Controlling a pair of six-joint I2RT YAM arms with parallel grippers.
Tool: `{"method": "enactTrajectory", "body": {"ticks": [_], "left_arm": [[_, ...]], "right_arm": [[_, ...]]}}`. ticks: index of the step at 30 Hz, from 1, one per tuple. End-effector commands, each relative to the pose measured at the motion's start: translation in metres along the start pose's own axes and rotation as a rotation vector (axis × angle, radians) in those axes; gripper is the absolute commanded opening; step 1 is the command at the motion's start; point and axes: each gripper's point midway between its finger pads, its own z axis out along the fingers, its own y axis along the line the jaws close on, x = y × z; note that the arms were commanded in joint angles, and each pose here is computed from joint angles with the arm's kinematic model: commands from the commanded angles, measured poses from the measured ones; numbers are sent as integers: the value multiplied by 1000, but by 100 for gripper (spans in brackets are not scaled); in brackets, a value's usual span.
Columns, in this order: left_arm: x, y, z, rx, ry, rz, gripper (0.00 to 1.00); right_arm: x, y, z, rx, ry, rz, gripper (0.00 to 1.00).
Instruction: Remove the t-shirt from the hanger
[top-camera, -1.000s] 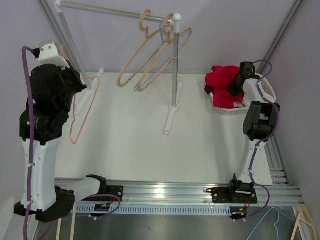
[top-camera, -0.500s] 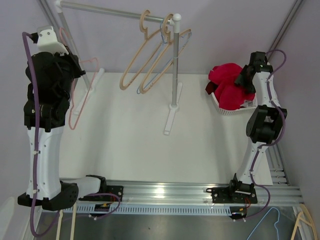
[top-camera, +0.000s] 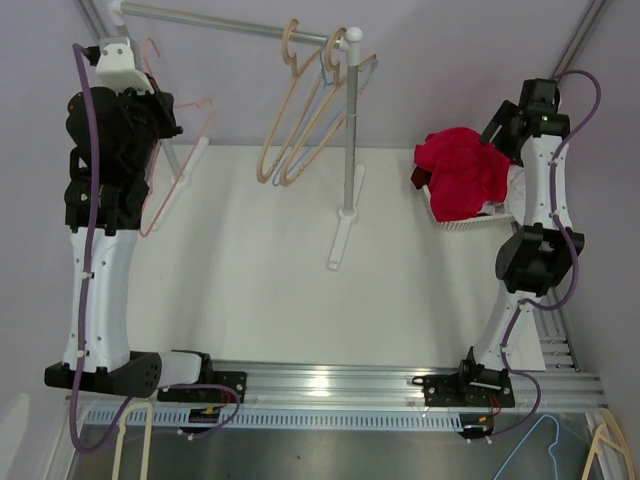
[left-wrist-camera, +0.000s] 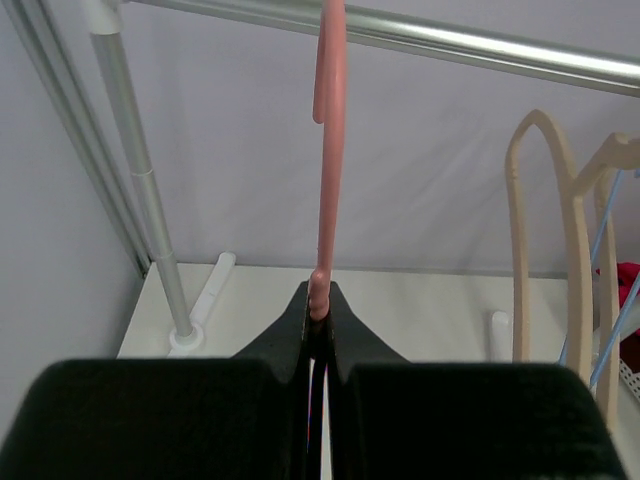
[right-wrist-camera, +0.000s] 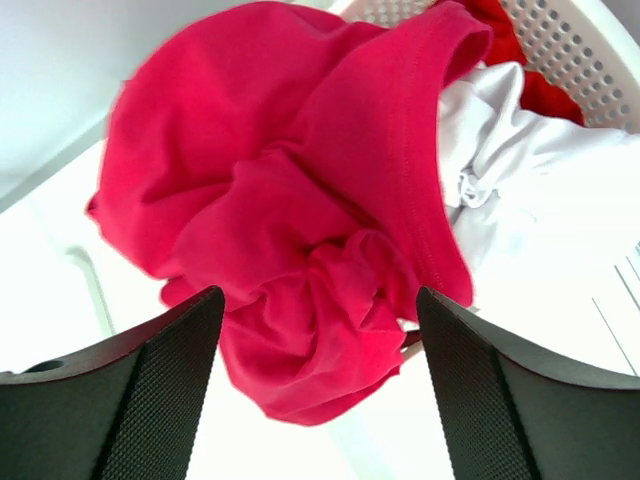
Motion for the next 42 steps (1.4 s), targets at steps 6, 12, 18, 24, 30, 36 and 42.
{"method": "enactTrajectory", "body": {"ticks": [6,12,18,24,30,36,42], "left_arm": [[-16,-39,29,254,-199,78,1],[-23,-53,57,310,-211,24,1],[-33,-65,64,360,-249,-57,1],[-36,-79,83,409,-233,-87,1],[-43,-100,97,440,-243,-91,1],[-32,-121,122,458,-220,-83,1],[-32,-143,134,471,-208,-66,1]], "right_arm": [[-31,25,-83,-170,-130,0,85],[-34,38,-112,-230,-175,-22,85],[-27,57,-121,-304,-179,-48,86],[-12,80,-134,-368,-228,-72,92],[2,89,-133,-371,-206,-104,92],[4,87,-139,-374,-223,-105,93],[12,98,-151,-419,-243,-110,93]]}}
